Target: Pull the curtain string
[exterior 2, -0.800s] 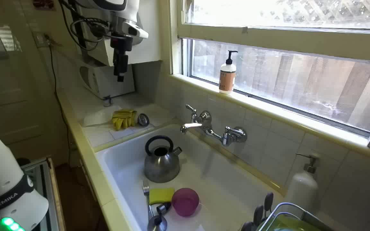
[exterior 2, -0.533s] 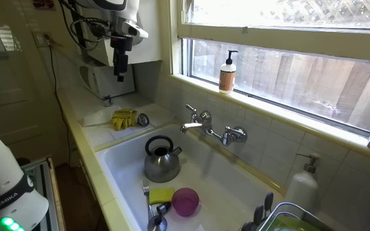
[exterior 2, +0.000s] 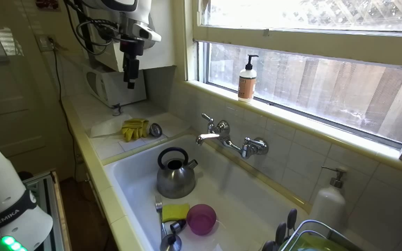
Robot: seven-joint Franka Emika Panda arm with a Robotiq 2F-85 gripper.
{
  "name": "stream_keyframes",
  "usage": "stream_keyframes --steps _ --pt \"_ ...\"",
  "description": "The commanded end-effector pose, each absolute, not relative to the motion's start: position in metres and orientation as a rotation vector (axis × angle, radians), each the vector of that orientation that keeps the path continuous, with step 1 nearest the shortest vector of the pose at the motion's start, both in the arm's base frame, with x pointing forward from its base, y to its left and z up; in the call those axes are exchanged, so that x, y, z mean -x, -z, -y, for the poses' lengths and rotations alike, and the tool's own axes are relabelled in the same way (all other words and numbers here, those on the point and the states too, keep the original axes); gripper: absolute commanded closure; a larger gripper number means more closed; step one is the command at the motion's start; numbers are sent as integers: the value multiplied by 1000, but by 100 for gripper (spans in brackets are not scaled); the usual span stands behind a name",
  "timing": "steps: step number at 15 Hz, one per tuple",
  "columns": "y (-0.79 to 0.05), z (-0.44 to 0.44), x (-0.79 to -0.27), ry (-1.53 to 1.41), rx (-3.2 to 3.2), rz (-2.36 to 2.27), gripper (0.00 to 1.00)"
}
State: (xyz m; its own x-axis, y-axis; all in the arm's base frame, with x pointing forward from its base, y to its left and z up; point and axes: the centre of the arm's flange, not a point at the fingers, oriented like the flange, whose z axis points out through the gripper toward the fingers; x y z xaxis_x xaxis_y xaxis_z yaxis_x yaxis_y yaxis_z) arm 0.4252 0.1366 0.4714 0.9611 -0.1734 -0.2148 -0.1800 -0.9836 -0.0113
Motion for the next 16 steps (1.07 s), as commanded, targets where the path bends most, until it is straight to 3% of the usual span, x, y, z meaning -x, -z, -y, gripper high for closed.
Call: stream_keyframes --steps 1,9,16 --pt "-471 -137 -425 -333 3080 -278 0" --pt "-489 -133 -415 -251 3069 -196 0" --pt "-568 -126 -508 284 2806 -366 0"
